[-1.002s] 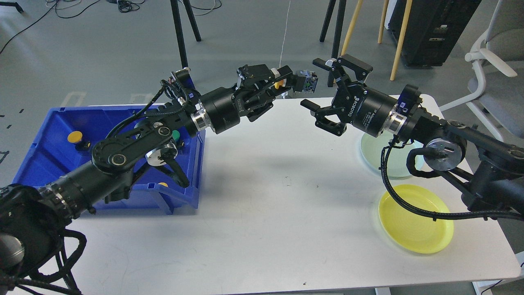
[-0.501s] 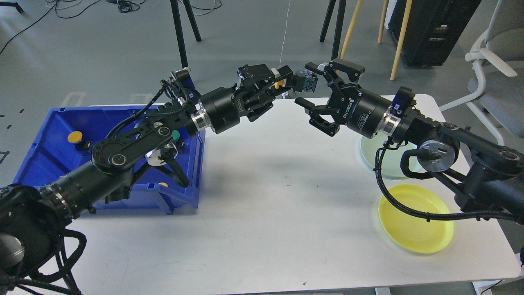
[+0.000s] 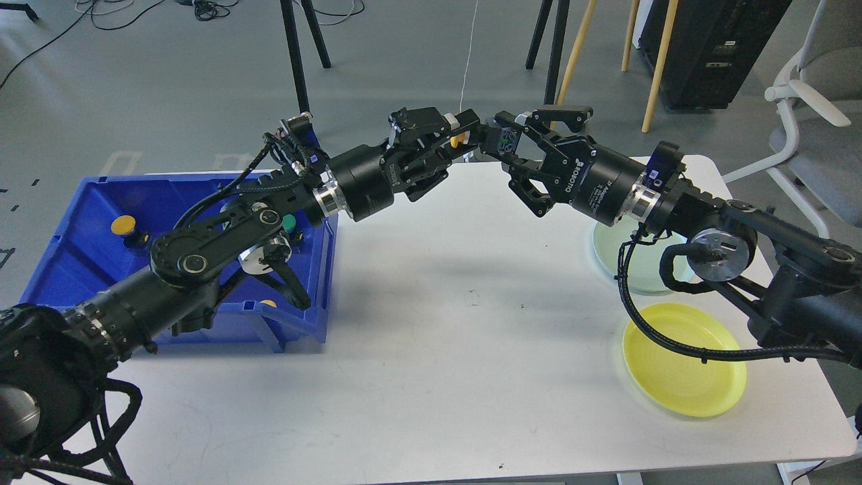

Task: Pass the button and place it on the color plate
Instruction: 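Grasp the button with the right gripper and release the left gripper, then lower the button onto the yellow plate and open the right gripper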

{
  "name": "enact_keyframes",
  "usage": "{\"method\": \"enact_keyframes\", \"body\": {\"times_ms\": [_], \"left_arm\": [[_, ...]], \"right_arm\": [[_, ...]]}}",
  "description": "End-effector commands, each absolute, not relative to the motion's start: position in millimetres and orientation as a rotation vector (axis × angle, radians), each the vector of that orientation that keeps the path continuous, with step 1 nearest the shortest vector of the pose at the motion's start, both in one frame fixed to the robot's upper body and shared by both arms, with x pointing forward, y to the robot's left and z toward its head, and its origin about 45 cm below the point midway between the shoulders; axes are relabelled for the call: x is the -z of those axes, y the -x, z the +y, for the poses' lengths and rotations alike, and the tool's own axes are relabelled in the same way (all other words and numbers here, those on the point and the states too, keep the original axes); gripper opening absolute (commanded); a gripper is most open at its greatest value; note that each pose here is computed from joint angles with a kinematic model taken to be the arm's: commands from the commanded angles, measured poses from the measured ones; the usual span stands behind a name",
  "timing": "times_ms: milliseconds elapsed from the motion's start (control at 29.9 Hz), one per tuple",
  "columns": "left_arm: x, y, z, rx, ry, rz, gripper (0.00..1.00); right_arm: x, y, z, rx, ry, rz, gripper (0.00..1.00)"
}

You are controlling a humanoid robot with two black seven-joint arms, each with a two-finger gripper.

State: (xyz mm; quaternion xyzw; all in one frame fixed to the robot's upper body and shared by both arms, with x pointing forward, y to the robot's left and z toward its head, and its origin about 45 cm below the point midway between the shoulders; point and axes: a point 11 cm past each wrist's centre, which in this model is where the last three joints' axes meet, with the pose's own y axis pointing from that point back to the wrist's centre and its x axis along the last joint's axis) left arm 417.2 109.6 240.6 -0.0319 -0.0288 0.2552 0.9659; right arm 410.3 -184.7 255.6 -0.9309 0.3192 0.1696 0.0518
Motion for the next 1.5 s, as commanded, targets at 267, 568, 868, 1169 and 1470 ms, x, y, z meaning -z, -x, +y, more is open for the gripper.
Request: {"method": "enact_keyframes", "body": {"times_ms": [267,568,868,1169,1470], "left_arm": [[-242.5,-417.6,108.4,-0.519,0.078,-0.052,0.87],[-242.9,-418.0,109.2,-0.521,0.078,-0.053,0.89],[-242.6,-418.2,110.5,-0.522,0.075,-0.054,0.89],[-288.9,-444.2,140.1,-0.553,0.04,-0.187,0.89],[-324.8,-463.6,255.0,-0.662,-0.246,-0.379,0.9]], "right_arm": [[-256.4,-410.4,-182.3,-0.514,2.844,0.963,0.05],[-263.7,-416.7,-216.6,-0.492,2.759,1.074,0.04],[-184.5,-345.1,-348.6,-1.012,2.135,1.723,0.01],[-130.4,-246.2,-377.8,-1.455,1.588,1.892,0.01],[-108.5,-226.3,-390.1,-1.608,1.211,1.857,0.27]]}}
